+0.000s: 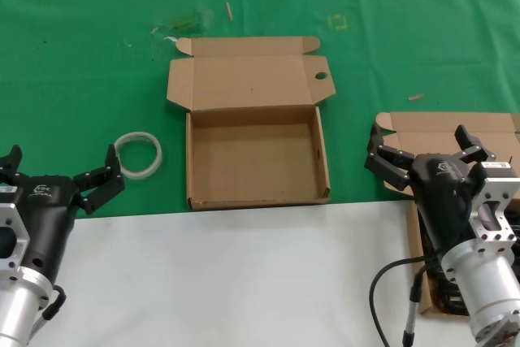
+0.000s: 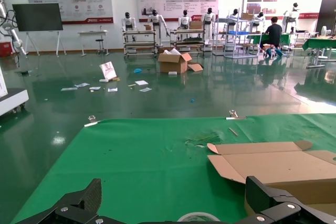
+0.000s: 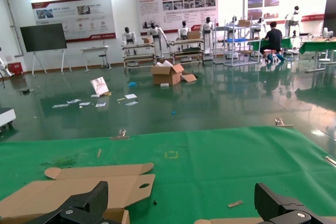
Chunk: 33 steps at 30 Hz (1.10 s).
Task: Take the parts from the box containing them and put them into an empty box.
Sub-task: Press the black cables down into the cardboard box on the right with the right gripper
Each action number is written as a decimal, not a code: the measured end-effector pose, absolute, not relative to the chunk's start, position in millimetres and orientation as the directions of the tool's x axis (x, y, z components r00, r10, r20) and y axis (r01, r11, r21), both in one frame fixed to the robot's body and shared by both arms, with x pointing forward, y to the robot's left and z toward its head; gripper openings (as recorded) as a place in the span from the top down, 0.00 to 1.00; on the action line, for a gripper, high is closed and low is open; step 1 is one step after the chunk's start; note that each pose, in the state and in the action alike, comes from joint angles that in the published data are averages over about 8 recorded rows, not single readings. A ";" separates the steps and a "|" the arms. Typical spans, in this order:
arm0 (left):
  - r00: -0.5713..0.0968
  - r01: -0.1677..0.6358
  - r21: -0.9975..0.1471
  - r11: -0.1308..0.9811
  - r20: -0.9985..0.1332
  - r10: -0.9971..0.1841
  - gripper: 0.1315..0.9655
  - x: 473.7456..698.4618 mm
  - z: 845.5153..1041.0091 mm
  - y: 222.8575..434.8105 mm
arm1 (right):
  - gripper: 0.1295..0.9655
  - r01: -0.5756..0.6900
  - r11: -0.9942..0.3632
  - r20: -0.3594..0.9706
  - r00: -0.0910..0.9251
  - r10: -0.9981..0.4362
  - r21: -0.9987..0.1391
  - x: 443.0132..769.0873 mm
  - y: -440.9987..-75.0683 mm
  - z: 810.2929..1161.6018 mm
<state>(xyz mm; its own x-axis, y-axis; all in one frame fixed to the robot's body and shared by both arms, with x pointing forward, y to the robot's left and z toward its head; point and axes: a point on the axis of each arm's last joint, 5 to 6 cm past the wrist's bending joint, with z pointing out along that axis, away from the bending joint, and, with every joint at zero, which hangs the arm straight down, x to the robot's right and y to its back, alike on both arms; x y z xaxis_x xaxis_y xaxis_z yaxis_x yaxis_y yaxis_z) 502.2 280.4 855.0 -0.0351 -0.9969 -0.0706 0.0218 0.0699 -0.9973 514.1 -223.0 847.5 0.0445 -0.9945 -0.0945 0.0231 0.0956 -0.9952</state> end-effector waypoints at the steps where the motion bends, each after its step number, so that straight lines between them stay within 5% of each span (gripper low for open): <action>1: -0.035 0.022 -0.997 0.070 -0.071 -0.997 0.00 502.2 855.0 280.4 | 0.00 0.023 0.096 -0.094 0.044 -0.995 -0.995 514.1 -223.0 847.5; 22: -0.035 0.022 -0.997 0.070 -0.071 -0.997 0.00 502.2 855.0 280.4 | 0.00 0.023 0.096 -0.095 0.040 -0.995 -0.995 511.5 -223.2 847.5; 33: -0.035 0.022 -0.997 0.070 -0.071 -0.997 0.00 502.2 855.0 280.4 | 0.00 -0.014 0.118 -0.117 -0.082 -0.990 -0.993 466.9 -218.2 847.4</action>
